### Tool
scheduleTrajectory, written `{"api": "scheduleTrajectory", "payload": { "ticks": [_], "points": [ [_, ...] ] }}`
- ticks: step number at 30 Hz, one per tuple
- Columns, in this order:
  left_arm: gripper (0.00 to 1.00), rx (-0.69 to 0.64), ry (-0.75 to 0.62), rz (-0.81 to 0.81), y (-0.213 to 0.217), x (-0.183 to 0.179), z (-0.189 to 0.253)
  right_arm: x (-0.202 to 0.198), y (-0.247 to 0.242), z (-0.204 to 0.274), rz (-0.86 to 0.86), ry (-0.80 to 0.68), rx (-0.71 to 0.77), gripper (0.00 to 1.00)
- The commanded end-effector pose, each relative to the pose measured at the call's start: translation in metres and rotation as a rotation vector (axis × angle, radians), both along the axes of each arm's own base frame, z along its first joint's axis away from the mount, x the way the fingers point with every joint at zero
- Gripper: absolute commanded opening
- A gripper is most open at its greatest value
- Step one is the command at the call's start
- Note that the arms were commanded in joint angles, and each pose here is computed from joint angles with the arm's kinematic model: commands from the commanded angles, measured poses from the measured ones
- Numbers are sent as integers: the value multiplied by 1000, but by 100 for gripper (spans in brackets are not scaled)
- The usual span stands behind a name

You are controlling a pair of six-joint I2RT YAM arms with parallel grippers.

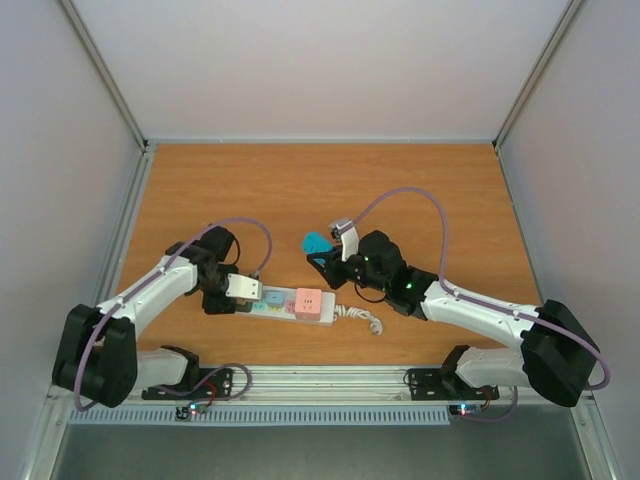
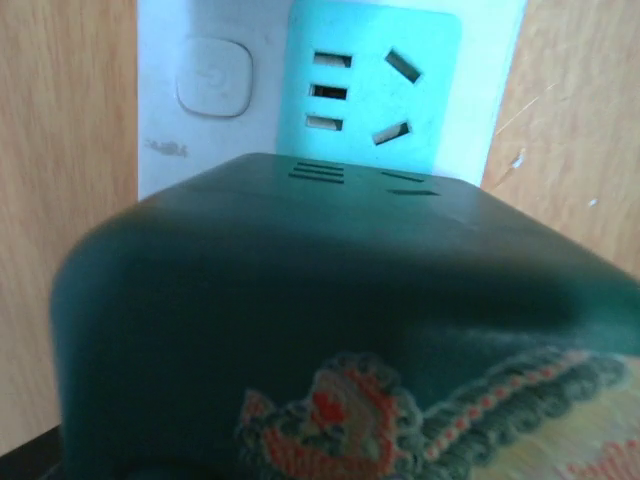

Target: Insert the plug

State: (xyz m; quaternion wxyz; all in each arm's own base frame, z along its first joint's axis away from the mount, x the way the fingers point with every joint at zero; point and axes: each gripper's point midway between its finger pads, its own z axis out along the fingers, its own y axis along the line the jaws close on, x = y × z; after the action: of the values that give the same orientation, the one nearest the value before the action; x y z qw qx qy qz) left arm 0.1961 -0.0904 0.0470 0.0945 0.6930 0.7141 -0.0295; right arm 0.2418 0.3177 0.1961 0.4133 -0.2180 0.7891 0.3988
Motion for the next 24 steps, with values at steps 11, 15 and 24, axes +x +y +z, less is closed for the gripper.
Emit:
{"api": "scheduleTrajectory", "payload": {
  "ticks": [11, 15, 24],
  "points": [
    [72, 18, -298, -24, -17, 126, 5, -5, 11, -7, 33, -3, 34, 1],
    [84, 25, -245, -6, -15, 126, -1, -10, 7, -11, 19, -4, 23, 1],
    [100, -269, -57, -94, -50, 51, 68, -30, 11, -30, -21, -81, -64, 1]
  ]
}}
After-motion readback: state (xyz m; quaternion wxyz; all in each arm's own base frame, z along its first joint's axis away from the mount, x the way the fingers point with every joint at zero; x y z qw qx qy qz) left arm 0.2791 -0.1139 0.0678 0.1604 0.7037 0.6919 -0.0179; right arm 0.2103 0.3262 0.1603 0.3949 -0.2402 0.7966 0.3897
